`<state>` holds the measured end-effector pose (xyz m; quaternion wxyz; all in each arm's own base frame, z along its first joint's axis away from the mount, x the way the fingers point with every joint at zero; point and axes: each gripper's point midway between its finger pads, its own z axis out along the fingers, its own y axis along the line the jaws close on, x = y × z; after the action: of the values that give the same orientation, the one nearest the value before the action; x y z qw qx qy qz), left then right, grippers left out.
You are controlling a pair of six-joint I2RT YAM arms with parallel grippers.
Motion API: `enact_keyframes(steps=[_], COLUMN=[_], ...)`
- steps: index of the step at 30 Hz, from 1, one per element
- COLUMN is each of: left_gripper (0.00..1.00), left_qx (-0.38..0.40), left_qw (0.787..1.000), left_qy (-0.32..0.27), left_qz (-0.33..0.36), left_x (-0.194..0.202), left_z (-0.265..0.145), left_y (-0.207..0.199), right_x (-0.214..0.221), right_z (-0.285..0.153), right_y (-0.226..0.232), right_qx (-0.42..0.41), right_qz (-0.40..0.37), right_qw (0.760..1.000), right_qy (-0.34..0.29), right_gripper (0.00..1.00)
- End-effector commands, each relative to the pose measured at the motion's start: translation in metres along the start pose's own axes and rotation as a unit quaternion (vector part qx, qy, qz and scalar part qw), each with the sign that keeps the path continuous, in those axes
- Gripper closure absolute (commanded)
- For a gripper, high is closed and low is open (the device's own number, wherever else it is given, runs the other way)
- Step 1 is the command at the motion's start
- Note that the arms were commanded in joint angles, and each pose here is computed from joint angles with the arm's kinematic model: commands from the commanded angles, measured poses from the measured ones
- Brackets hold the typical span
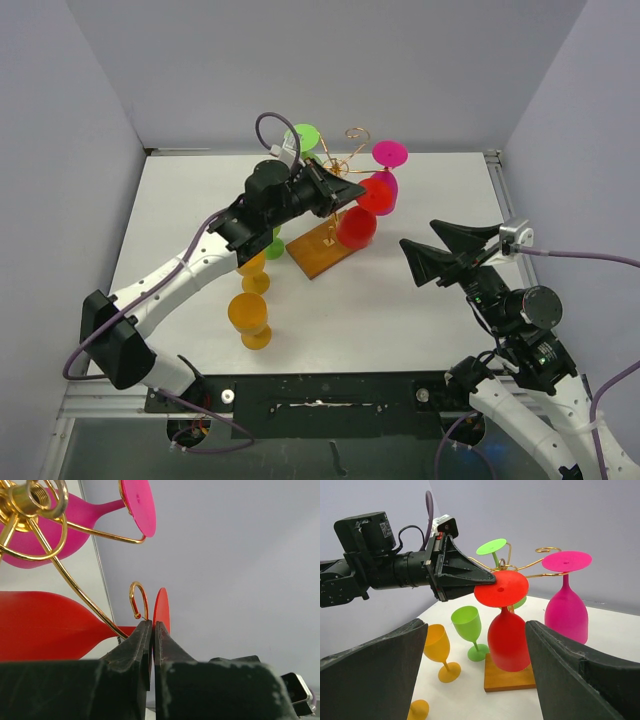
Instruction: Place the wine glass upside down on the wine glass rack
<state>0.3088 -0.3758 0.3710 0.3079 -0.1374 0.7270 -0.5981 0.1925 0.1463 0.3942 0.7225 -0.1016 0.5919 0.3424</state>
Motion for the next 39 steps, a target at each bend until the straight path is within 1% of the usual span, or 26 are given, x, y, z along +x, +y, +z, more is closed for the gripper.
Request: enact_keyframes(steps=[1,7,15,25,32,39], left_gripper=[1.0,1.0,1.0,1.0,1.0,0.91], left_qx=[0.049,0.056,0.053,0.014,-0.011,-0.037], left_qw=[0.999,0.998,0.997,0.996,0.995,0.992], left_qy=[0.0,0.006,-0.006,-0.036,-0.04,-0.052], left_qz=[0.021,0.033,0.051,0.083,0.093,0.108], left_x=[0.003,0.01,0.002,-0.013,-0.018,-0.025], left_z=[-0.018,-0.018,-0.007,0.008,0.014,0.013], left_y=[-0.033,-0.04,-0.045,-0.031,-0.018,-0.007], right_x=[-0.012,-0.012,-0.013,-0.015,-0.013,-0.01], right_z=[0.003,0.003,0.002,0.002,0.005,0.006], right_y=[0.0,-0.002,-0.003,-0.004,-0.004,-0.006], right_qx=[0.004,0.009,0.012,0.015,0.015,0.018], right_qz=[0.005,0.006,0.009,0.006,0.004,0.004], right_qw=[1.0,1.0,0.999,0.999,0.999,0.999], right_qy=[-0.027,-0.028,-0.031,-0.032,-0.03,-0.029], right_gripper=[0.19,0.19,0.19,0.19,0.19,0.19])
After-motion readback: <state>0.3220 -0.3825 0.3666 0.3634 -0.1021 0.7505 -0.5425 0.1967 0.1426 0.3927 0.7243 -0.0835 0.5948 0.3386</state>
